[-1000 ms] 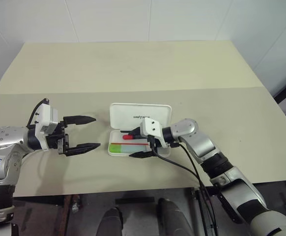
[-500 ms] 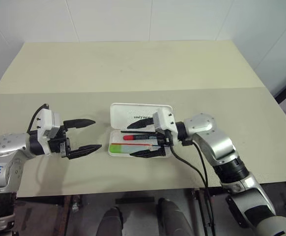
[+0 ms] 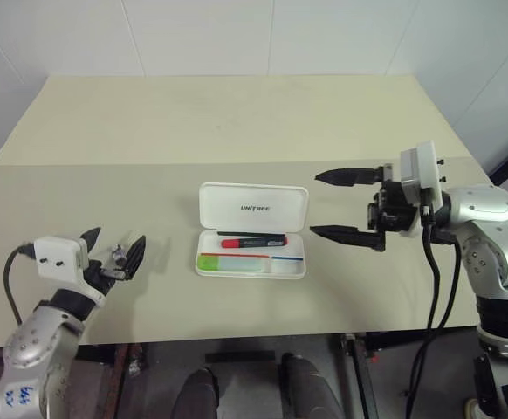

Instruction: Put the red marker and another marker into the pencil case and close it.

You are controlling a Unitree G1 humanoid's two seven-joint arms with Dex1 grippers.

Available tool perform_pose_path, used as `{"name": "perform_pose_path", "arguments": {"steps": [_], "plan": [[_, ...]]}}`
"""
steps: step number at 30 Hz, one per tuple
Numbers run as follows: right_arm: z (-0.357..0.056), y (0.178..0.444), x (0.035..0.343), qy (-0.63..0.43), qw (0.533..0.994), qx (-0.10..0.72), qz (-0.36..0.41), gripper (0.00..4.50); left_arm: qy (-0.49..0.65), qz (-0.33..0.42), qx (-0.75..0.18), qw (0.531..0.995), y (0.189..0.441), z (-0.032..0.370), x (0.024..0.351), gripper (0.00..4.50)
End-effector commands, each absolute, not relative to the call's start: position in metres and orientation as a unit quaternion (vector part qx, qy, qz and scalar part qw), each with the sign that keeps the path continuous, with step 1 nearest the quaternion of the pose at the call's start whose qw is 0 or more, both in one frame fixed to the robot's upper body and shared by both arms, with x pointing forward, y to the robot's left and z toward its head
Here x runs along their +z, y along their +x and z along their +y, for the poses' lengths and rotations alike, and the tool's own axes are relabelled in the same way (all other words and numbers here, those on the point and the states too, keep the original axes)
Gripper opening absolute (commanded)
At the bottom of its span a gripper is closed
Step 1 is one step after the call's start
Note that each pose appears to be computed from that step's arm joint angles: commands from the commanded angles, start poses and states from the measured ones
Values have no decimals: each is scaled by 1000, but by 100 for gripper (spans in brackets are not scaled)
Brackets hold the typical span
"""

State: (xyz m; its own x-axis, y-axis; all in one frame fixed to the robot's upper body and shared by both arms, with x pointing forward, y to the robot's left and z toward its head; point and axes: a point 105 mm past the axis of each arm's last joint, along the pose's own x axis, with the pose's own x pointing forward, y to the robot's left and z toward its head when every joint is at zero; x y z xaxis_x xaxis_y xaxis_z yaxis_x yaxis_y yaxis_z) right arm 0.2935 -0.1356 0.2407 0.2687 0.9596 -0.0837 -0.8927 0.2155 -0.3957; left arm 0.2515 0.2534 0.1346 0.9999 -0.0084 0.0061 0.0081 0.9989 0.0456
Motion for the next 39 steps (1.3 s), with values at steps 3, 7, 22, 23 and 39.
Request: {"name": "perform_pose_path", "arguments": {"steps": [3,7,22,23,39], "plan": [[-139,293,244,-209,772,592,-104,449,17,14,76,997,243,249,134,450],[-134,291,245,-206,771,593,-109,449,10,39,114,993,244,256,124,450],[-129,284,256,-205,782,574,-131,449,-2,80,97,992,279,253,103,450],[-128,283,257,-205,782,573,-132,449,-1,81,100,992,280,254,103,450],[-132,276,252,-199,781,582,-112,450,-2,67,94,993,284,249,108,31]]}}
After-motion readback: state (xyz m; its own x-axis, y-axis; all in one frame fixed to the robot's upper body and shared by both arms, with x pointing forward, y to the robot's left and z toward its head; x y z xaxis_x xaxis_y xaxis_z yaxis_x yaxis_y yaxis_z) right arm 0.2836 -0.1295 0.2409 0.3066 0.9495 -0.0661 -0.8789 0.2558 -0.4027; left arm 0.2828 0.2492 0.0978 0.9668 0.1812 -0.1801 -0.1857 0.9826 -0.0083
